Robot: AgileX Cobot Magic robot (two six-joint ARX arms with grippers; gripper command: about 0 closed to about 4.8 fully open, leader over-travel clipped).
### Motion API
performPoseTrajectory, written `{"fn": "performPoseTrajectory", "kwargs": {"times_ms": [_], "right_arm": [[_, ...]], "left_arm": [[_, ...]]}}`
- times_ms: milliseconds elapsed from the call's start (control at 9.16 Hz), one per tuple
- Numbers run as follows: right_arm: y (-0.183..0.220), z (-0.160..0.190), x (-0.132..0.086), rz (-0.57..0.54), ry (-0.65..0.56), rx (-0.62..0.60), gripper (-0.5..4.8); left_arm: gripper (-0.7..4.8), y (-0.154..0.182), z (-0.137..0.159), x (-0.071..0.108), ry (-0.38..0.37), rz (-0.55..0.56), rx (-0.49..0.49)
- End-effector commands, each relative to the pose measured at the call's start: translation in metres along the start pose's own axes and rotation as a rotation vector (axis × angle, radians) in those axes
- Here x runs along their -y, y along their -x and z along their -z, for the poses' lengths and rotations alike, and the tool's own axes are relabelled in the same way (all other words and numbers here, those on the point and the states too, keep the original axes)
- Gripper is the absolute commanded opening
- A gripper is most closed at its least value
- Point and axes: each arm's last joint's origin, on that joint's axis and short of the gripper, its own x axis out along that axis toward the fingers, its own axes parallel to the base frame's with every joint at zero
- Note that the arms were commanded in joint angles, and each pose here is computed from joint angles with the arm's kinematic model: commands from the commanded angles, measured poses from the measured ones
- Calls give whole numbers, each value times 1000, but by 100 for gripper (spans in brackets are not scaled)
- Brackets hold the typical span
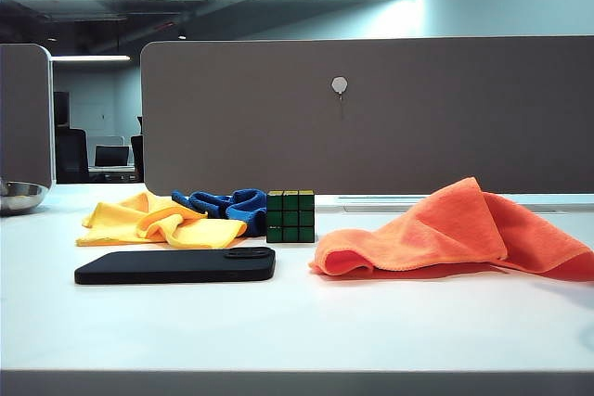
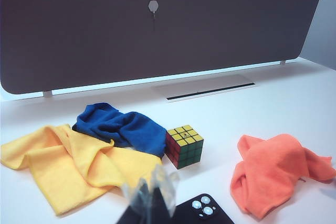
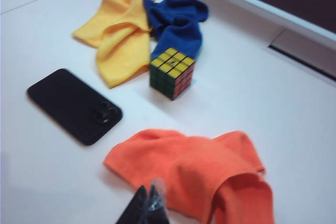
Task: Pick up a rag that is the same color as the top surface of the Rubik's Cube and cover the cube with it.
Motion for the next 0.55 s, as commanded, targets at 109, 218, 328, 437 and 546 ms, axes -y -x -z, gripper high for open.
{"fn": "performPoseTrajectory", "kwargs": {"times_ms": [109, 218, 328, 437, 546], "right_arm": [[-12, -11, 4, 29, 19, 75, -1], [-23, -15, 7, 39, 26, 106, -1], [-25, -16, 8, 52, 26, 113, -1], [-28, -18, 9, 65, 28, 123, -1], [-32, -18, 10, 68, 29, 128, -1]], "left_arm": [[-5, -12, -14, -9, -22, -44, -27], [-5, -26, -11, -18, -8, -45, -68], [-5, -29, -10, -20, -11, -50, -77], [-5, -33, -9, -24, -14, -81, -84], [-5, -40, -9, -29, -19, -109, -79]]}}
